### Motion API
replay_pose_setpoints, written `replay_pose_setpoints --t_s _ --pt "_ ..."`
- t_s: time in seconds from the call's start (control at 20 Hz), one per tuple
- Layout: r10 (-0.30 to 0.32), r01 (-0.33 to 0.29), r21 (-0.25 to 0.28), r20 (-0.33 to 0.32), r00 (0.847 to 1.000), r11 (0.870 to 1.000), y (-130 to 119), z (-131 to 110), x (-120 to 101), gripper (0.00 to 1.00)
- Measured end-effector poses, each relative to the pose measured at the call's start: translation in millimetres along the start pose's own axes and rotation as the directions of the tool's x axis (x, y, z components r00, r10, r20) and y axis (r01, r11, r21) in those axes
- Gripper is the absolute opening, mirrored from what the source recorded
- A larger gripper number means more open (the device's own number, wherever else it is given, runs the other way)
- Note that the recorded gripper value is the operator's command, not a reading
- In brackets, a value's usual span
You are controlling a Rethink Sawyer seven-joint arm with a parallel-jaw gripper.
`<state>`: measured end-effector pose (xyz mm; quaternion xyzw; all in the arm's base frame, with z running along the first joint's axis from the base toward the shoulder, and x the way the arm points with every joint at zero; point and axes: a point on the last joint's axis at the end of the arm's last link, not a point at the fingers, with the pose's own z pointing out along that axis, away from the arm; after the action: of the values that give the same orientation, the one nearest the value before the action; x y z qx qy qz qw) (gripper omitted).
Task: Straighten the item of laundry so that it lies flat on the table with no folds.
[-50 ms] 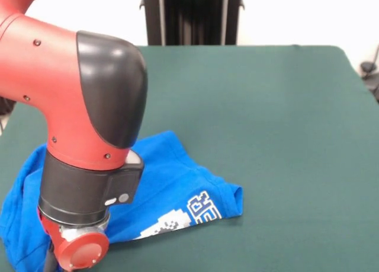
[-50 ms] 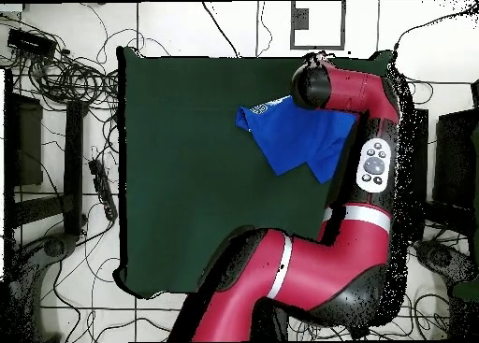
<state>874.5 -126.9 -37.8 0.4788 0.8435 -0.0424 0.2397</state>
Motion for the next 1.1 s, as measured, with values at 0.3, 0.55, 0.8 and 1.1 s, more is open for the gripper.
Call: replay_pose_setpoints --t_s 0.3,0.55,0.8,1.1 --pt "-0.013 0.014 0.033 -0.021 1.000 0.999 21.7 -34.4 -5.3 1.00" --pt "-0.030 0.035 0.082 -0.052 0.998 0.996 48.9 -84.4 -8.8 1.00" --pt "-0.044 0.049 0.091 -0.060 0.997 0.995 73.1 -125.8 -10.7 1.00" --pt "-0.058 0.062 0.069 -0.055 0.997 0.996 94.3 -158.5 -7.4 1.00"
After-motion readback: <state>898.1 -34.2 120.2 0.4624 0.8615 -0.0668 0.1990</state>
